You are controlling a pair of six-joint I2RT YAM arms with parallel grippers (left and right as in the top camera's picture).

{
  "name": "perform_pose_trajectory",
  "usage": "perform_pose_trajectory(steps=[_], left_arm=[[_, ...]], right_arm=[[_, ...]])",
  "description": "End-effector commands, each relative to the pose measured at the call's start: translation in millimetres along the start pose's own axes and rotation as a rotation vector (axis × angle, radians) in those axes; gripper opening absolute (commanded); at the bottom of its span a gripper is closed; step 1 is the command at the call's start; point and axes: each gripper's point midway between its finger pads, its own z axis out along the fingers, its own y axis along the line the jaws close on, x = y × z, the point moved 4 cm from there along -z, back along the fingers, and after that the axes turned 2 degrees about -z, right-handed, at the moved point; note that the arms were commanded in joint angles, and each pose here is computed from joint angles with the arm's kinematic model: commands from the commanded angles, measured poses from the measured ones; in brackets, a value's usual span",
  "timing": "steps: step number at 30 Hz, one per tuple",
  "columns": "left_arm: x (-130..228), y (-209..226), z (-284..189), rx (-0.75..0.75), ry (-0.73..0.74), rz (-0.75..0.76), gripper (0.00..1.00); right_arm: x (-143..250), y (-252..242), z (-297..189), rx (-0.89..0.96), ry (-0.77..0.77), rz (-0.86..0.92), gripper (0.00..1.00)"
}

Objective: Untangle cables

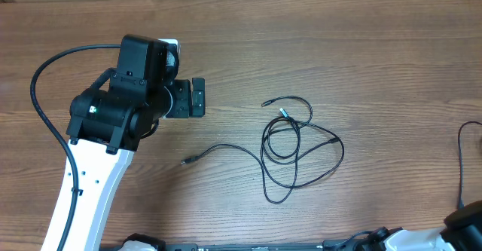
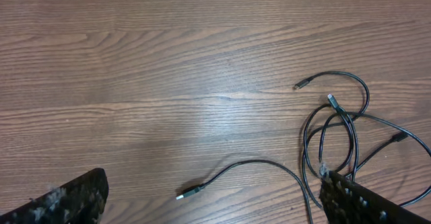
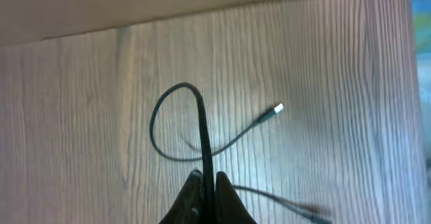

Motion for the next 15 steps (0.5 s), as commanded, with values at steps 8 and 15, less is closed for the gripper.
perform_pose_trajectory(steps=[8, 15], left_arm=[[-4.8, -1.5, -3.8, 0.012, -0.015, 0.016, 1.00], [-4.9, -1.5, -3.8, 0.013, -0.015, 0.016, 1.00]], right_arm=[[-15.4, -32.0, 17.3, -0.017, 0.069, 0.244, 0.16], [-20.2, -41.9, 17.1, -0.040, 0.083, 0.301, 0.55]])
